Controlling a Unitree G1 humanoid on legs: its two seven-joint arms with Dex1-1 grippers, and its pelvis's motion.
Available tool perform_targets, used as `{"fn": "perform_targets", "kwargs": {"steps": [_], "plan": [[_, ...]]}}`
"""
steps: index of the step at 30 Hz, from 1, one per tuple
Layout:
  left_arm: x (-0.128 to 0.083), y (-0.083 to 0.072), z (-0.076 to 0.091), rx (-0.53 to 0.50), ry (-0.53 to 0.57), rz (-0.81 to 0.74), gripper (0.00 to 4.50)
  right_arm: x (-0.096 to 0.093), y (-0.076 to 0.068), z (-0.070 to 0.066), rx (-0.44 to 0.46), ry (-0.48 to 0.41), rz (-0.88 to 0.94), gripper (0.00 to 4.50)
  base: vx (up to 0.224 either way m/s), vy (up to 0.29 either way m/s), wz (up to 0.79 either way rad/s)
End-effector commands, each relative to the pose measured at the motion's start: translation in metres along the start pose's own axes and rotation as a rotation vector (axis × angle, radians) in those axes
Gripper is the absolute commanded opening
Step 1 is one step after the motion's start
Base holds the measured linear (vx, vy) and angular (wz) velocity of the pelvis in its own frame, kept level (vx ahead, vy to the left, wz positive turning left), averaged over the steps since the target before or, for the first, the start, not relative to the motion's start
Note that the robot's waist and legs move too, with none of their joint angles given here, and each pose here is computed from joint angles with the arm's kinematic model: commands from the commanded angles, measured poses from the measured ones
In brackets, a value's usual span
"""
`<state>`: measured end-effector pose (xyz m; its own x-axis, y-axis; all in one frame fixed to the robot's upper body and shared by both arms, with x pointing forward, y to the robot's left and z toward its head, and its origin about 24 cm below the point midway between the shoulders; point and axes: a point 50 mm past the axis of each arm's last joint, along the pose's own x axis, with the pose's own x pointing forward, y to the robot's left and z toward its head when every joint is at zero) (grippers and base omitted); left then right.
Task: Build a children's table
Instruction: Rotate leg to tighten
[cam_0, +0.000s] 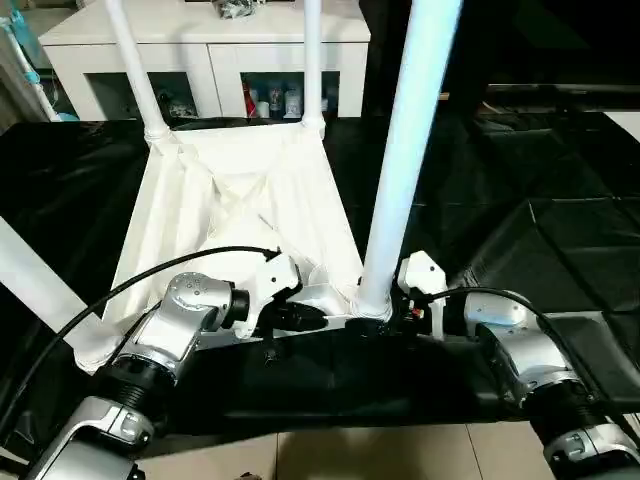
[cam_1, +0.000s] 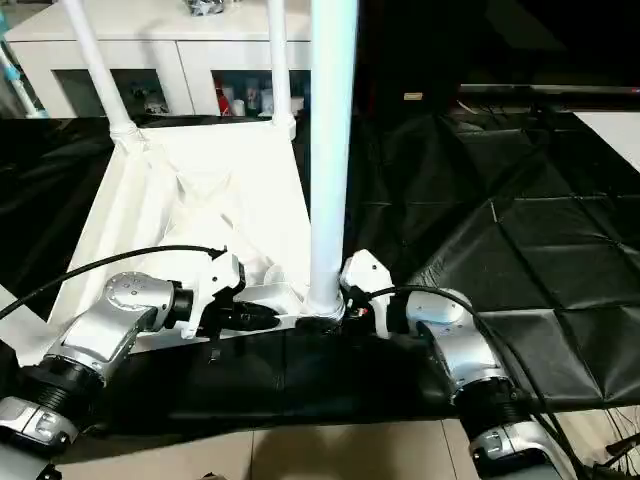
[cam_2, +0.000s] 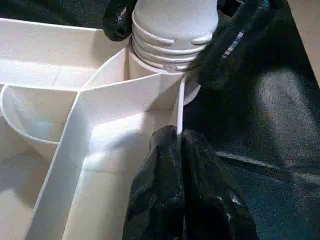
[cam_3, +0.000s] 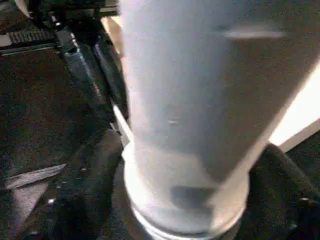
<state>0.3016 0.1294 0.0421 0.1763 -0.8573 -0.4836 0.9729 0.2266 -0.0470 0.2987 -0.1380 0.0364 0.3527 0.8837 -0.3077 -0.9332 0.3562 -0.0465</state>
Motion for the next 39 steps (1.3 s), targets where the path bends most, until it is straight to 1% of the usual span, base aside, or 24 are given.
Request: {"fn": "perform_targets", "kwargs": {"steps": [1, 3, 4, 6, 13, 15, 16, 18, 19, 22, 24, 25, 27, 28, 29, 32, 34, 36, 37, 38, 39], "plan": [[0.002, -0.005, -0.020, -0.080, 0.066, -0.004, 0.00, 0.002, 0.000, 0.001, 0.014, -0.005, 0.010, 3.19, 0.000, 0.000, 0.00], [0.002, -0.005, -0.021, -0.082, 0.065, -0.003, 0.00, 0.002, 0.000, 0.000, 0.016, -0.007, 0.012, 3.11, 0.000, 0.000, 0.00], [0.002, -0.005, -0.021, -0.081, 0.066, -0.003, 0.00, 0.002, 0.000, 0.000, 0.016, -0.006, 0.013, 2.93, 0.000, 0.000, 0.00], [0.002, -0.005, -0.021, -0.084, 0.066, -0.001, 0.00, 0.002, 0.000, 0.000, 0.018, -0.007, 0.014, 2.79, 0.000, 0.000, 0.00], [0.002, -0.005, -0.020, -0.090, 0.056, 0.006, 0.00, 0.003, 0.002, -0.001, 0.022, -0.006, 0.009, 2.73, 0.000, 0.000, 0.00], [0.003, -0.002, -0.019, -0.094, 0.044, 0.033, 0.00, 0.006, -0.001, -0.004, 0.027, 0.008, -0.049, 2.72, 0.000, 0.000, 0.00], [0.005, 0.000, -0.018, -0.106, 0.031, 0.065, 0.00, 0.008, -0.006, -0.007, 0.027, 0.035, -0.129, 2.72, 0.000, 0.000, 0.00], [0.007, 0.003, -0.017, -0.112, 0.030, 0.094, 0.00, 0.011, -0.012, -0.011, 0.065, 0.057, -0.220, 2.72, 0.000, 0.000, 0.00], [0.011, 0.005, -0.016, -0.122, 0.032, 0.122, 0.00, 0.015, -0.015, -0.012, 0.104, 0.056, -0.294, 2.72, 0.000, 0.000, 0.00], [0.019, 0.011, -0.014, -0.138, 0.035, 0.202, 0.00, 0.025, -0.018, -0.012, 0.166, 0.042, -0.388, 2.72, 0.000, 0.000, 0.00], [0.025, 0.015, -0.011, -0.157, 0.036, 0.248, 0.00, 0.033, -0.018, -0.011, 0.183, 0.047, -0.456, 2.72, 0.000, 0.000, 0.00], [0.034, 0.021, -0.005, -0.184, 0.028, 0.335, 0.00, 0.045, -0.019, -0.010, 0.219, 0.067, -0.555, 2.72, 0.000, 0.000, 0.00], [0.039, 0.024, -0.001, -0.187, 0.024, 0.379, 0.00, 0.051, -0.018, -0.010, 0.249, 0.072, -0.592, 2.72, 0.000, 0.000, 0.00], [0.044, 0.029, 0.004, -0.196, 0.012, 0.450, 0.00, 0.060, -0.017, -0.009, 0.270, 0.082, -0.629, 2.72, 0.000, 0.000, 0.00], [0.048, 0.031, 0.008, -0.192, 0.011, 0.486, 0.00, 0.066, -0.016, -0.007, 0.277, 0.086, -0.653, 2.72, 0.000, 0.000, 0.00], [0.054, 0.033, 0.013, -0.186, 0.020, 0.523, 0.00, 0.077, -0.012, -0.003, 0.275, 0.088, -0.666, 2.72, 0.000, 0.000, 0.00], [0.056, 0.033, 0.014, -0.191, 0.028, 0.522, 0.00, 0.082, -0.008, 0.000, 0.259, 0.072, -0.637, 2.72, 0.000, 0.000, 0.00], [0.057, 0.033, 0.013, -0.192, 0.036, 0.513, 0.00, 0.083, -0.007, 0.002, 0.251, 0.060, -0.620, 2.72, 0.000, 0.000, 0.00], [0.057, 0.033, 0.013, -0.192, 0.038, 0.513, 0.00, 0.083, -0.007, 0.002, 0.262, 0.053, -0.625, 3.28, 0.000, 0.000, 0.00], [0.056, 0.033, 0.010, -0.196, 0.047, 0.509, 0.00, 0.083, -0.007, 0.004, 0.279, 0.021, -0.622, 3.28, 0.000, 0.000, 0.00], [0.055, 0.033, 0.008, -0.197, 0.051, 0.507, 0.00, 0.082, -0.008, 0.004, 0.290, 0.005, -0.625, 3.42, 0.000, 0.000, 0.00]]}}
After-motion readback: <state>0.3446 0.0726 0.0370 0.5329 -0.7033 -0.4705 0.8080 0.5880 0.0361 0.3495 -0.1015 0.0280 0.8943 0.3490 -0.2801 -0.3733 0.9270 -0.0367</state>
